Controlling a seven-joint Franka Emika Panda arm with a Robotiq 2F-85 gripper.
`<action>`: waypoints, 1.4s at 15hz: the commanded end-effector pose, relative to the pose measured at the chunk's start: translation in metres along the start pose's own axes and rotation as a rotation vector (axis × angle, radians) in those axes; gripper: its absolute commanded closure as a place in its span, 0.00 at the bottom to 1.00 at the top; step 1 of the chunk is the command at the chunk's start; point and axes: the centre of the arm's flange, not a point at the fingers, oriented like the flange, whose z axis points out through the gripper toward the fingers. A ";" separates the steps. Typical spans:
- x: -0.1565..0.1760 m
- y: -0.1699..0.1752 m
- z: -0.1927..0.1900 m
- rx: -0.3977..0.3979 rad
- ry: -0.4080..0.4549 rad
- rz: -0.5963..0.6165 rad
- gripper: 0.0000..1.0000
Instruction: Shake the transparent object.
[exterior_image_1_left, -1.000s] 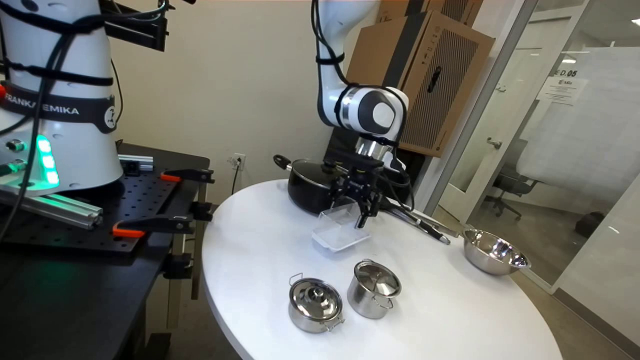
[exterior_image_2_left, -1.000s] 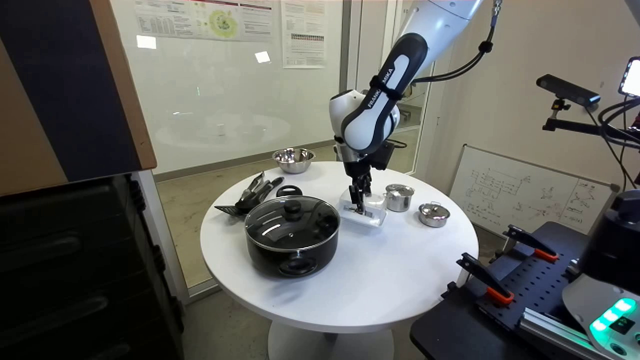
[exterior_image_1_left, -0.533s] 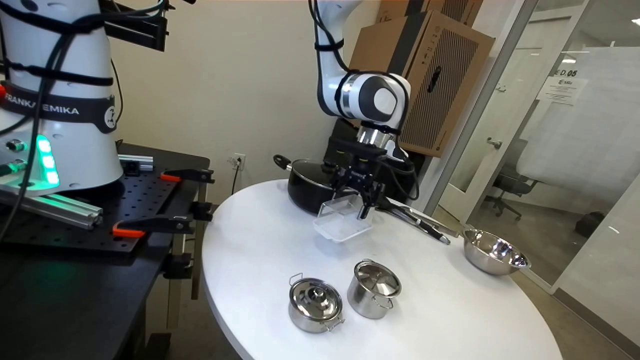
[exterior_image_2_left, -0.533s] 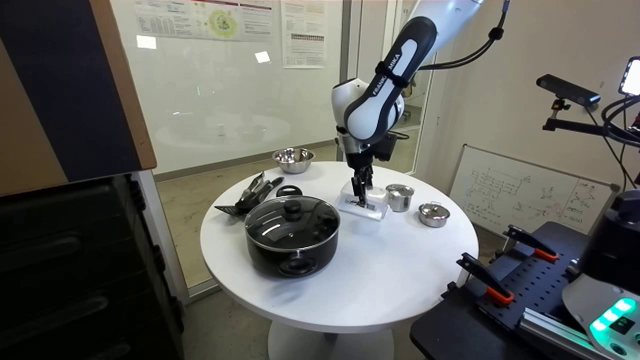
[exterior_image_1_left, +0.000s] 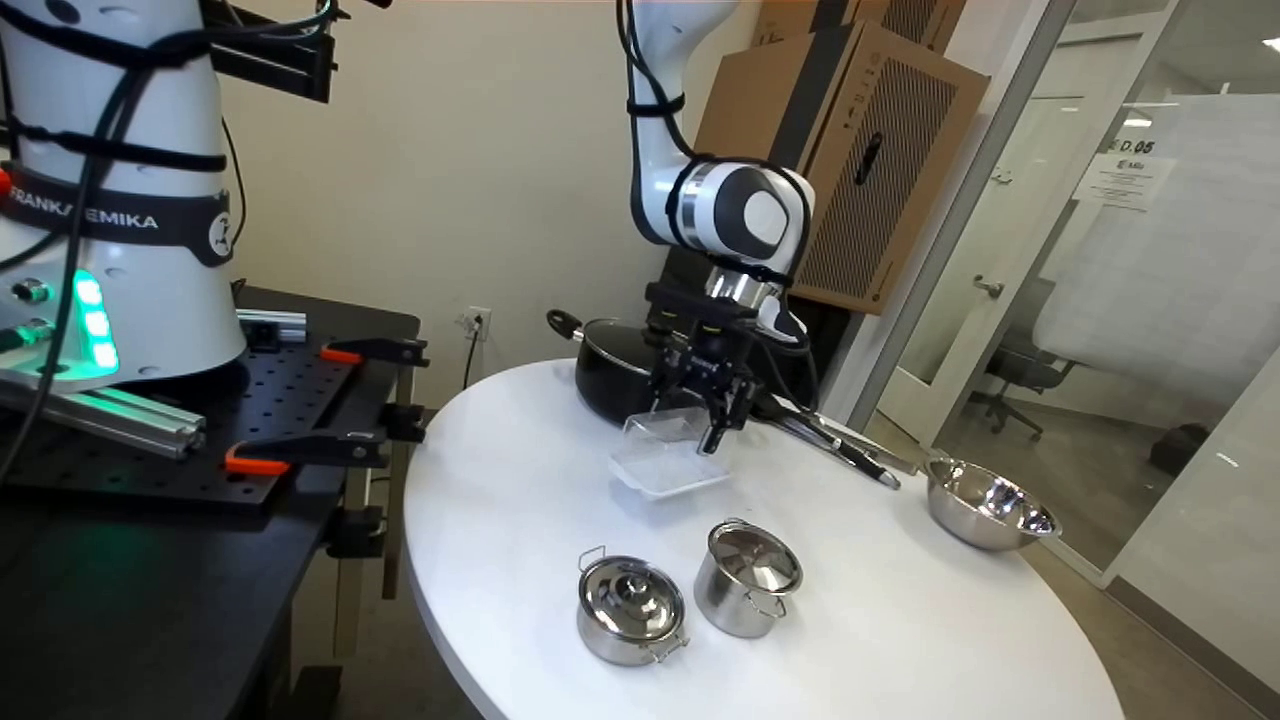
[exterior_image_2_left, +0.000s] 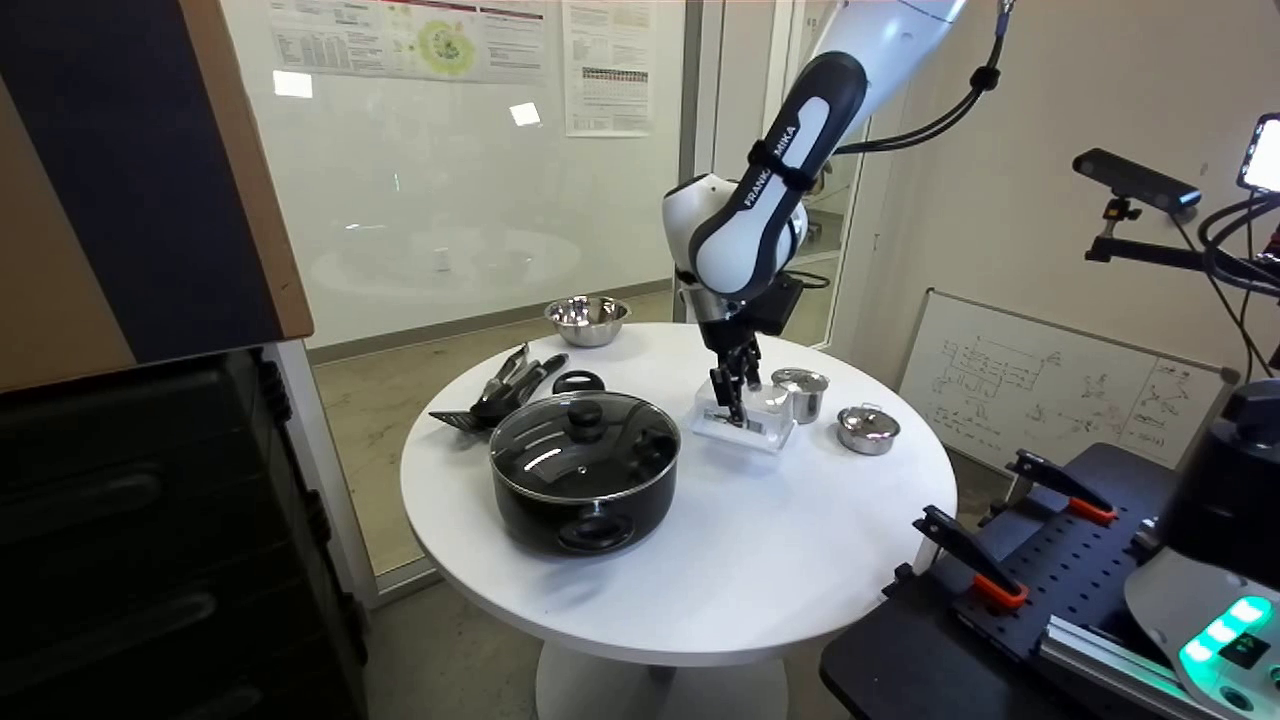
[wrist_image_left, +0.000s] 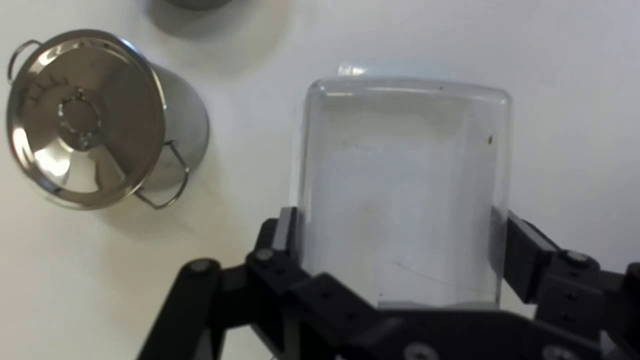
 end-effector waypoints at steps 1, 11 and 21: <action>0.006 0.000 0.008 0.001 -0.030 0.027 0.35; 0.003 -0.003 0.019 0.055 -0.065 0.012 0.35; -0.027 0.014 -0.017 0.221 0.044 -0.277 0.35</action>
